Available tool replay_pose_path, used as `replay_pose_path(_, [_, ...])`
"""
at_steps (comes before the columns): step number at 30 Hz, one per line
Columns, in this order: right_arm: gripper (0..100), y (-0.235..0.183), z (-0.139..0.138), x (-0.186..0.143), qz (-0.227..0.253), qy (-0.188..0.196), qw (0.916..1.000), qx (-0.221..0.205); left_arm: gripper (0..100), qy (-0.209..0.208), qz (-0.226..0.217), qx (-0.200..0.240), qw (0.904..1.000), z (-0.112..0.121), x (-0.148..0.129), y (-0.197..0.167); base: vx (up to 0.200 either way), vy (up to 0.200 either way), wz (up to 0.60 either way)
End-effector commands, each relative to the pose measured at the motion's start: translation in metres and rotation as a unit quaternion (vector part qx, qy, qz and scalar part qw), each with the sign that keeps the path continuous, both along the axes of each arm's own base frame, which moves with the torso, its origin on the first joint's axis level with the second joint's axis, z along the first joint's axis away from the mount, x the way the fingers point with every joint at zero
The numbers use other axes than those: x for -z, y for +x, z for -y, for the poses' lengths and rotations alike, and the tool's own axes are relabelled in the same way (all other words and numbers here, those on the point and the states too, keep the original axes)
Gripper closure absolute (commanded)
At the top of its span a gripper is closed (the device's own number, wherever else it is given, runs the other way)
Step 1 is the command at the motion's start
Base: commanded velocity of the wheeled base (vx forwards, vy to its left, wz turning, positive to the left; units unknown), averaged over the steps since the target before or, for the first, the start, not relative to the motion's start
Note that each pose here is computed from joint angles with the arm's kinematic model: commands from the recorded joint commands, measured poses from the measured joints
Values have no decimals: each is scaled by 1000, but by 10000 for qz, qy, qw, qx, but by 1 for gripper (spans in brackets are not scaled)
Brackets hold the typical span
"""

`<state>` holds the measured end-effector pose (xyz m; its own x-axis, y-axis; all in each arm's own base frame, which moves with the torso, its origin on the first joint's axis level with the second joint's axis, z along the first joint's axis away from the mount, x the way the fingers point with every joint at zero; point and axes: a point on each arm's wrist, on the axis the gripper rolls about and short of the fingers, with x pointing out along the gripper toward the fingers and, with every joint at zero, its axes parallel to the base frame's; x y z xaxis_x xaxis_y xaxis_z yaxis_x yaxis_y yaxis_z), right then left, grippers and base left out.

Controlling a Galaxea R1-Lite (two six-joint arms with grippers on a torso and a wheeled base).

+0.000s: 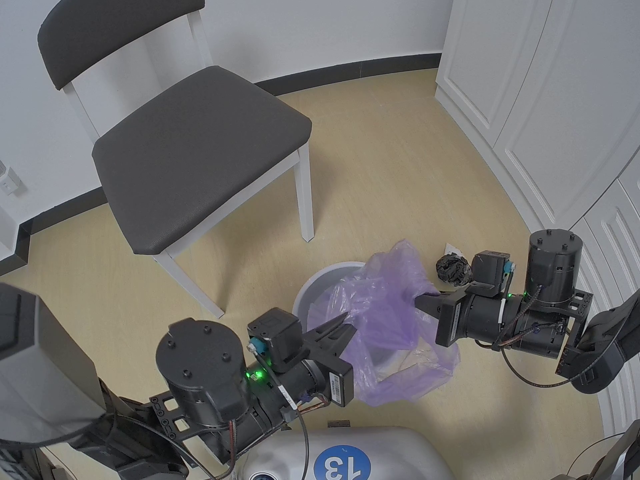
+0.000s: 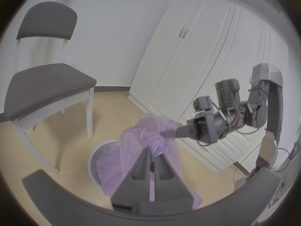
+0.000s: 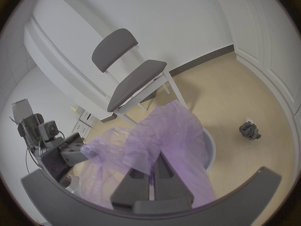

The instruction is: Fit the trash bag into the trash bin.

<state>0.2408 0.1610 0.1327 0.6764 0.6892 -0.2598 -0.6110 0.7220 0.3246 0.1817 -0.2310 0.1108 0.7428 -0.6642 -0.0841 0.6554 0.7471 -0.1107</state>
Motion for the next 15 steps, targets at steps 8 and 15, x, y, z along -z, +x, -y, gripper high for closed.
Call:
replay_pose_path(8, [100,10,-5,13,-219,-107,9997,56,100,38,-516,-202,9985,8,32,19,0,0,0])
replay_pose_path(15, [100,15,-3,14,-230,-95,9996,129,100,-187,-462,-543,9973,-1,26,40,0,0,0])
